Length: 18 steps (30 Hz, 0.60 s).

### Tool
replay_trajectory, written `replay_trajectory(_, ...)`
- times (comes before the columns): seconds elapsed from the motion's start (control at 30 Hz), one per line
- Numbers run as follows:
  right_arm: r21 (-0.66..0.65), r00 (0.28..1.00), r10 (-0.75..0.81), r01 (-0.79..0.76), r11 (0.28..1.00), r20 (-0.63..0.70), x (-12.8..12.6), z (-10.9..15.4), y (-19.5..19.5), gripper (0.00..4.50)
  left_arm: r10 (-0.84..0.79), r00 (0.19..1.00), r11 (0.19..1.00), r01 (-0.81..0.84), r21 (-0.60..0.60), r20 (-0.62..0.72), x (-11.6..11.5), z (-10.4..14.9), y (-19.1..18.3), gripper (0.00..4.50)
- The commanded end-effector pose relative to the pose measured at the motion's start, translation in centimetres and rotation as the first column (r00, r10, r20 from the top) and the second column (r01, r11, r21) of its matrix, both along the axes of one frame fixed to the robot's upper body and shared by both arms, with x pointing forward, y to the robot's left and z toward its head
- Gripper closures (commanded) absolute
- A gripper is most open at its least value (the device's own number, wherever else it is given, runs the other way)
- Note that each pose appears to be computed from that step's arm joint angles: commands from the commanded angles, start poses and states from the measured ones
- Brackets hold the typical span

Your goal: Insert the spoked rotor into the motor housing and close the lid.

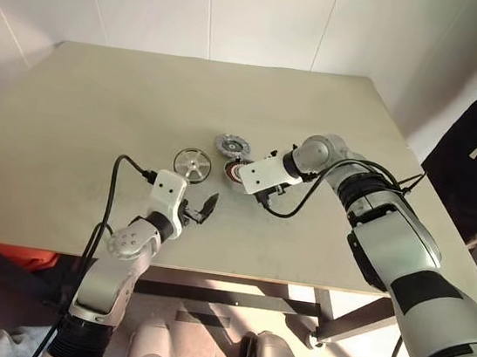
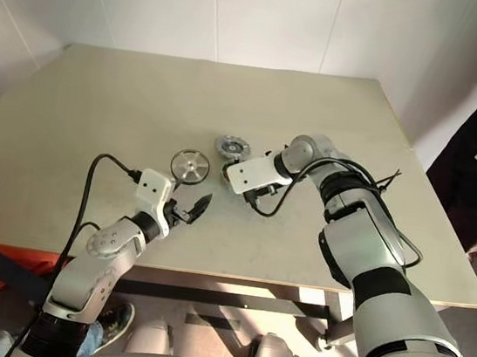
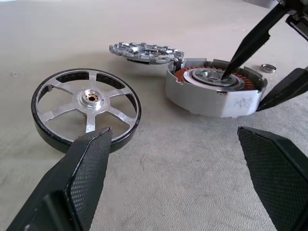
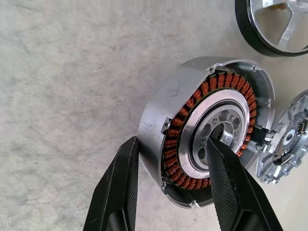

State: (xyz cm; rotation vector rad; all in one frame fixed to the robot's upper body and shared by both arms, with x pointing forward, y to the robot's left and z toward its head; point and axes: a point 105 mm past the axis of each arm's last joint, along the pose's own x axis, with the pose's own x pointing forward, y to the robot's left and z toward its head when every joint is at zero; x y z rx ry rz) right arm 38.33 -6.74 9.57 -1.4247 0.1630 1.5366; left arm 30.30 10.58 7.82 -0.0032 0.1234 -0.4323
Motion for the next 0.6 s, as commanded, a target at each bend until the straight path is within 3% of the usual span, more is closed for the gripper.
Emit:
replay_trajectory(0.03,-0.016,0.992,0.095,-0.096,0.995,-0.080,-2.1,-1.5,-0.2,2.56,-0.012,0.999,1.000,0.012,-0.010,0.044,0.3,1.1,0.0,0.09)
replay_trajectory(0.6,-0.027,0.970,0.066,-0.074,0.997,-0.236,-6.5,-4.1,-2.1,2.56,-0.046,0.998,0.999,0.045,0.007,0.052,1.1,1.4,0.1,0.09)
